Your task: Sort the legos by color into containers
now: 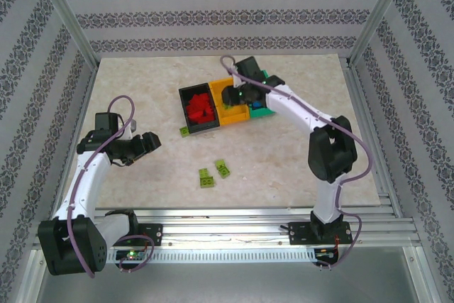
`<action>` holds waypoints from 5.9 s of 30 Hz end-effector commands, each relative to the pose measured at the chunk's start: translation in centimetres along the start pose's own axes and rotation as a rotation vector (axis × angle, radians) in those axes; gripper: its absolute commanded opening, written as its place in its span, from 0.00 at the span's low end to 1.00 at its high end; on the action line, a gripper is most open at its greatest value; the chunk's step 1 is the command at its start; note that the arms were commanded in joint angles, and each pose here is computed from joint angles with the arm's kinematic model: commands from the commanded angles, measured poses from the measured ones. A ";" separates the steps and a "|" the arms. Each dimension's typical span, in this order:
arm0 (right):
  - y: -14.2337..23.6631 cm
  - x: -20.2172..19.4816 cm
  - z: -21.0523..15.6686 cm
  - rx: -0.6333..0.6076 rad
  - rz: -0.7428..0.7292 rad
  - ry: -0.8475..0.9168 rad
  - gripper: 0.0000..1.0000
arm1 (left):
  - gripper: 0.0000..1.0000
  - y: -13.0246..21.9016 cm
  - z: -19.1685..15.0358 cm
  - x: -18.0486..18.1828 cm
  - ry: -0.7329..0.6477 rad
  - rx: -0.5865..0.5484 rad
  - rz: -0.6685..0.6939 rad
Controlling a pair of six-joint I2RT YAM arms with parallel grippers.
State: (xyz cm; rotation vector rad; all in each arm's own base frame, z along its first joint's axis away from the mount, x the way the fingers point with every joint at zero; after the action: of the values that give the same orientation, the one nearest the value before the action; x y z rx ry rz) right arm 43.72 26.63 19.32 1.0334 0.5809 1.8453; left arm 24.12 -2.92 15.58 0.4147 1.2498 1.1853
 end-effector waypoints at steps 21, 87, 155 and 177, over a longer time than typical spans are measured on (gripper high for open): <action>-0.1 -1.4 -8.7 0.089 0.047 0.015 0.48 | 0.80 -0.6 0.0 0.3 0.002 0.008 -0.024; 10.7 -12.4 -19.0 -0.294 -0.131 -0.041 0.58 | 0.77 -17.3 7.1 -5.1 -0.185 0.322 0.306; 10.5 -12.3 -19.0 -0.295 -0.121 -0.039 0.58 | 0.56 -16.7 11.5 -25.0 -0.459 0.124 0.077; 6.6 -6.0 -22.1 -0.035 0.075 0.023 0.59 | 0.61 -2.4 3.6 -7.3 -0.310 0.080 0.167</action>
State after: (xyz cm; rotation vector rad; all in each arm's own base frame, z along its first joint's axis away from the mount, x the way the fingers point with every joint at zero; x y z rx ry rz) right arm 23.83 16.60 9.82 0.9541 0.5054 1.8773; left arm 30.79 -10.45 18.45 0.7207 1.0518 1.1452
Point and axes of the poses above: each hand's point on the last joint's axis, 136 mm out from that joint toward the fingers, its own y axis back along the fingers, its own x axis along the line the jaws close on, z = x × y, the point moved 3 cm from there along y, back along the fingers, and after that the axes turned 8 degrees about -y, right-handed, at the moved point
